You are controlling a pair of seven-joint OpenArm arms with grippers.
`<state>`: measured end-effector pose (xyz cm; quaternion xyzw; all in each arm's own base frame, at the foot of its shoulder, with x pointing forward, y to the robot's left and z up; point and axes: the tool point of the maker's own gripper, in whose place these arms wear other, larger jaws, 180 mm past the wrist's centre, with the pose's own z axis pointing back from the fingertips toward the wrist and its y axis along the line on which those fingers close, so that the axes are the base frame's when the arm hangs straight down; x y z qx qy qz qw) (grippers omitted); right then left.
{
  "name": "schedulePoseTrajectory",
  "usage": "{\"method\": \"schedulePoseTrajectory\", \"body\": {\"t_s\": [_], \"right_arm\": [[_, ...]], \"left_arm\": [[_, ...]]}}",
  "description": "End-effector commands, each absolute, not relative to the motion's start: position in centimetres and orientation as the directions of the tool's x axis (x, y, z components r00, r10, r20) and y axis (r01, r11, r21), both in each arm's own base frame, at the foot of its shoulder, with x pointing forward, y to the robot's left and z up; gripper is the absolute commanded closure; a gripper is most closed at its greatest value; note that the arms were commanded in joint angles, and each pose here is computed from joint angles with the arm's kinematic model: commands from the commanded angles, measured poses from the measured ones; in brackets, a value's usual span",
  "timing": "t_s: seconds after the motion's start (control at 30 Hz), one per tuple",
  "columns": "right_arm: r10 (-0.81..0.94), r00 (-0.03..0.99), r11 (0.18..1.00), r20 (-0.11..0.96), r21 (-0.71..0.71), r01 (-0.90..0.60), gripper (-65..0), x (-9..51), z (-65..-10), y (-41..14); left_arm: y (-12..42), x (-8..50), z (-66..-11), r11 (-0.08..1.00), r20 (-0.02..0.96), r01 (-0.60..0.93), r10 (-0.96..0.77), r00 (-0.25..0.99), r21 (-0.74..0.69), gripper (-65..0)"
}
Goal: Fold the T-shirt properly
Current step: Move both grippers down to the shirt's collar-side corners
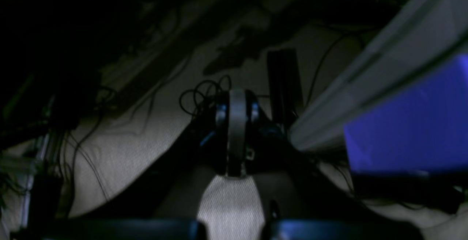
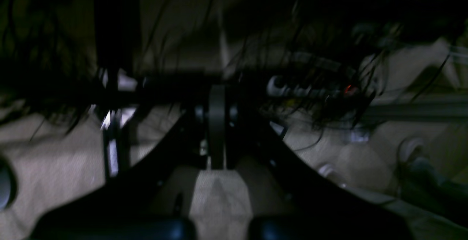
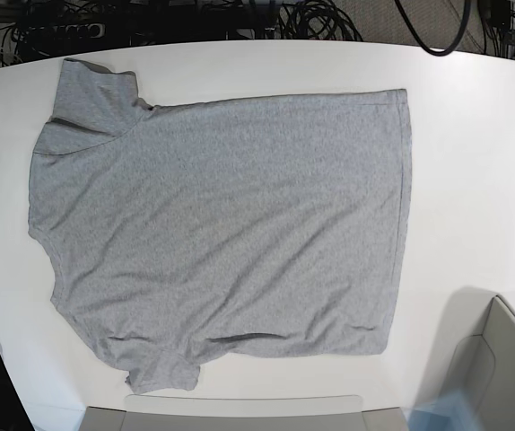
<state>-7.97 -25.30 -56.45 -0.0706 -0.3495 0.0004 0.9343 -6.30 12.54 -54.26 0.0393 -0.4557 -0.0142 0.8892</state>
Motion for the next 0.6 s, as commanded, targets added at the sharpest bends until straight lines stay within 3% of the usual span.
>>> {"method": "schedulePoseTrajectory", "body": {"t_s": [0.0, 0.17, 0.37, 0.57], "right_arm": [[0.058, 0.724, 0.988, 0.688, -0.141, 0.055, -0.5, -8.1, -55.3, -25.8], [0.031, 0.619, 0.997, 0.784, -0.065, 0.033, -0.5, -7.0, -52.3, -23.3], [-0.065, 0.398, 0.997, 0.915, 0.075, -0.01, -1.6, -3.8, -43.7, -18.6], [-0.193, 0.259, 0.981, 0.947, 0.195, 0.02, -15.0, 0.6, -36.1, -18.2]], "left_arm": [[12.5, -5.8, -53.2, 0.996, 0.844, -0.007, -0.069, 0.531, 0.086, -3.3], [13.1, -4.7, -49.6, 0.994, 0.912, -0.017, -0.091, 0.399, 0.106, -5.3], [13.8, -1.7, -41.3, 0.991, 0.982, -0.034, -0.127, 0.14, 0.133, -9.4], [13.9, 0.7, -36.3, 0.989, 0.99, -0.046, -0.142, -0.017, 0.142, -10.0]]}}
